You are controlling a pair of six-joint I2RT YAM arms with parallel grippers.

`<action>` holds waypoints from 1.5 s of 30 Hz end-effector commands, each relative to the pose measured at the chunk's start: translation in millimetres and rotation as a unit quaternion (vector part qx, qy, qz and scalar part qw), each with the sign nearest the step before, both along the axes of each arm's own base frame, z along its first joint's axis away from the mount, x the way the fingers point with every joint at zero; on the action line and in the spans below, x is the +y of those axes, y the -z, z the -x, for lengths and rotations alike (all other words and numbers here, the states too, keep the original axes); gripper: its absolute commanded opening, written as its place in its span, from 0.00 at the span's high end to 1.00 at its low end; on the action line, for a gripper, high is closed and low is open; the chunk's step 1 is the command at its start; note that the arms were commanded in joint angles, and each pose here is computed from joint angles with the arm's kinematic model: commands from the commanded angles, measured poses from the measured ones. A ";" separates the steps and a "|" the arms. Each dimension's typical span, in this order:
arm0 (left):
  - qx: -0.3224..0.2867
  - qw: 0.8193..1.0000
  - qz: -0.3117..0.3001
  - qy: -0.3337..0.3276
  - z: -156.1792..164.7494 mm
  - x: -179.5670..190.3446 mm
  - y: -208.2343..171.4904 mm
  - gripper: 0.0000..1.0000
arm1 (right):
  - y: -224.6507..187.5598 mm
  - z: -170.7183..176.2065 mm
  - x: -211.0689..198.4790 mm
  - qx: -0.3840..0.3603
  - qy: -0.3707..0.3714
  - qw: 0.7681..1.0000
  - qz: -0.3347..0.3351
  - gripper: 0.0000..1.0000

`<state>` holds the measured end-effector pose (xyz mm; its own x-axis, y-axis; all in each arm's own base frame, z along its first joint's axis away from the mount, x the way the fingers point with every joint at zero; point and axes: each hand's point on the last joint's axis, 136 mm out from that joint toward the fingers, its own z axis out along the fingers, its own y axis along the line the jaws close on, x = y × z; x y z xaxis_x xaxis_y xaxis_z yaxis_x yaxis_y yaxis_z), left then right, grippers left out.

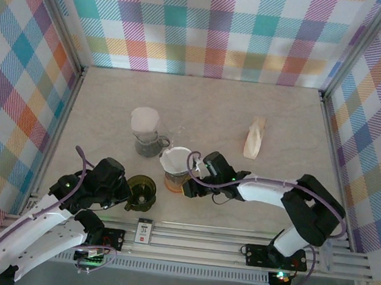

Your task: Place the coffee filter in the dripper

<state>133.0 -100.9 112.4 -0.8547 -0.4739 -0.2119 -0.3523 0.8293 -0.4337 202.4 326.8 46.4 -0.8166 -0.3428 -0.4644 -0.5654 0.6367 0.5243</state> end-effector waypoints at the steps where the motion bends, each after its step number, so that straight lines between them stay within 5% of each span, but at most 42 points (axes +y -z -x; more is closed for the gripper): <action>1: 0.002 1.000 0.008 -0.008 -0.1 -0.2 1.5 1.00 | -14.8 -17.7 25.5 -0.028 -0.021 0.999 -0.031 0.52; 11: 0.002 1.000 0.005 -0.008 1.2 1.6 1.7 1.00 | -6.3 -38.9 53.0 -0.013 -0.021 0.999 -0.030 0.53; 16: 0.000 1.000 0.011 -0.003 -0.8 -2.0 2.1 1.00 | 0.9 -37.5 46.4 -0.010 -0.012 1.000 -0.016 0.45; 26: -0.015 0.999 0.024 0.029 -10.6 -26.7 -0.5 1.00 | -7.1 -11.0 -27.4 -0.036 0.072 0.997 0.021 0.34; 36: -0.037 0.994 0.000 0.107 -15.4 -92.6 1.0 1.00 | -51.2 -13.0 -117.7 -0.122 0.201 0.968 0.088 0.30; 45: -0.029 0.989 -0.021 0.144 -15.8 -123.3 12.8 1.00 | -80.5 -51.3 -96.8 -0.138 0.181 0.972 0.054 0.26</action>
<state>139.1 -208.2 85.0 -0.9523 -0.1849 -0.2427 -0.0889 0.9291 -0.3589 234.6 215.5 107.5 -0.7696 -0.1003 -0.6306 -0.3571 0.8863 0.2949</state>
